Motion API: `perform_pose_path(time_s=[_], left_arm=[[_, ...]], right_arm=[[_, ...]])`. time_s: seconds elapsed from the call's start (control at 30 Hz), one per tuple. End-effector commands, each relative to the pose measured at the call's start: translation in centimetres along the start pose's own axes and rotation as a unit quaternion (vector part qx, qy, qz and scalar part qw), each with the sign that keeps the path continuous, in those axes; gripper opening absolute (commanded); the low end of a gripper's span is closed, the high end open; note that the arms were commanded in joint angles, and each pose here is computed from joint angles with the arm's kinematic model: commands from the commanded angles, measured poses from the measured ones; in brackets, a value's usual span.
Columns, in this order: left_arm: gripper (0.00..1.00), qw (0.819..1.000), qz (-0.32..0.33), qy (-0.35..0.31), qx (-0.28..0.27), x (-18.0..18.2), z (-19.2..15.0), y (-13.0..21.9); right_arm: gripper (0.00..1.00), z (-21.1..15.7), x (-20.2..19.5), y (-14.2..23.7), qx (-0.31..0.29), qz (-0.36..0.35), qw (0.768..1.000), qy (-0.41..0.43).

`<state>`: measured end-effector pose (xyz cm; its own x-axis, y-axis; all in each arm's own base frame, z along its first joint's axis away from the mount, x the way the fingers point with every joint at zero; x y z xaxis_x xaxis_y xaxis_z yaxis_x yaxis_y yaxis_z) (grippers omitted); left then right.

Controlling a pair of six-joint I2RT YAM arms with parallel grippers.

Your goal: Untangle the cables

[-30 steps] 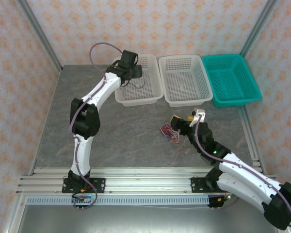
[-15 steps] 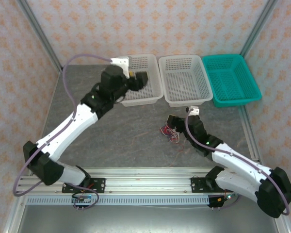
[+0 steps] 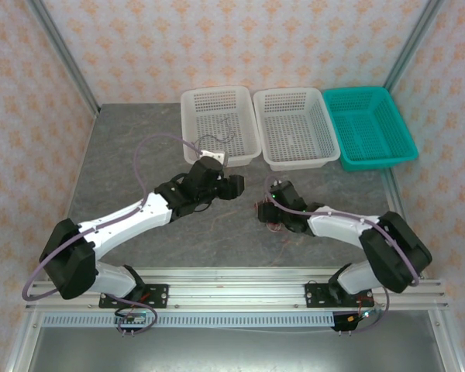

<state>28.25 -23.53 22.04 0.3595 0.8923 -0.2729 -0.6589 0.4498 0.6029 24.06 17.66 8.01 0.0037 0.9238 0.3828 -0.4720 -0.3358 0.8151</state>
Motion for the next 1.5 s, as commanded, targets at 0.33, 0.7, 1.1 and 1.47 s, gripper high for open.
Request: perform_pose_path(time_s=[0.33, 0.7, 1.1, 1.47], left_arm=[[0.66, 0.996, 0.011, 0.092, 0.021, 1.3, -1.2, -0.7], [0.58, 0.979, -0.09, 0.181, 0.013, 1.7, -0.5, -1.2], [0.61, 0.978, -0.088, 0.18, 0.06, 1.4, -1.1, -2.9], [0.09, 0.97, -0.112, 0.207, 0.063, 1.2, -1.7, -3.6]], right_arm=[[0.0, 1.0, 2.8, 2.6, -0.036, 0.132, 0.991, 0.01], [0.03, 0.3, 5.2, 5.2, -0.081, 0.255, 0.953, 0.144], [0.05, 0.0, 6.4, 6.8, -0.179, 0.185, 0.866, 0.429], [0.05, 0.4, 6.8, 7.2, -0.238, 0.166, 0.847, 0.446]])
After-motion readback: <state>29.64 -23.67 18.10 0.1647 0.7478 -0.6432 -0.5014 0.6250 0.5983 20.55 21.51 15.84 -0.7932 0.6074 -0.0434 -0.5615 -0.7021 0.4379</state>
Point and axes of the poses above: each hand's point on the last joint's axis, 136 mm out from that joint toward the fingers, its own y axis back along the fingers, its own x axis along the line the jaws close on, z = x × y, the point moved 6 cm from there along y, back along the fingers, and after that the axes turned 11 degrees about -y, right-handed, at the moved point
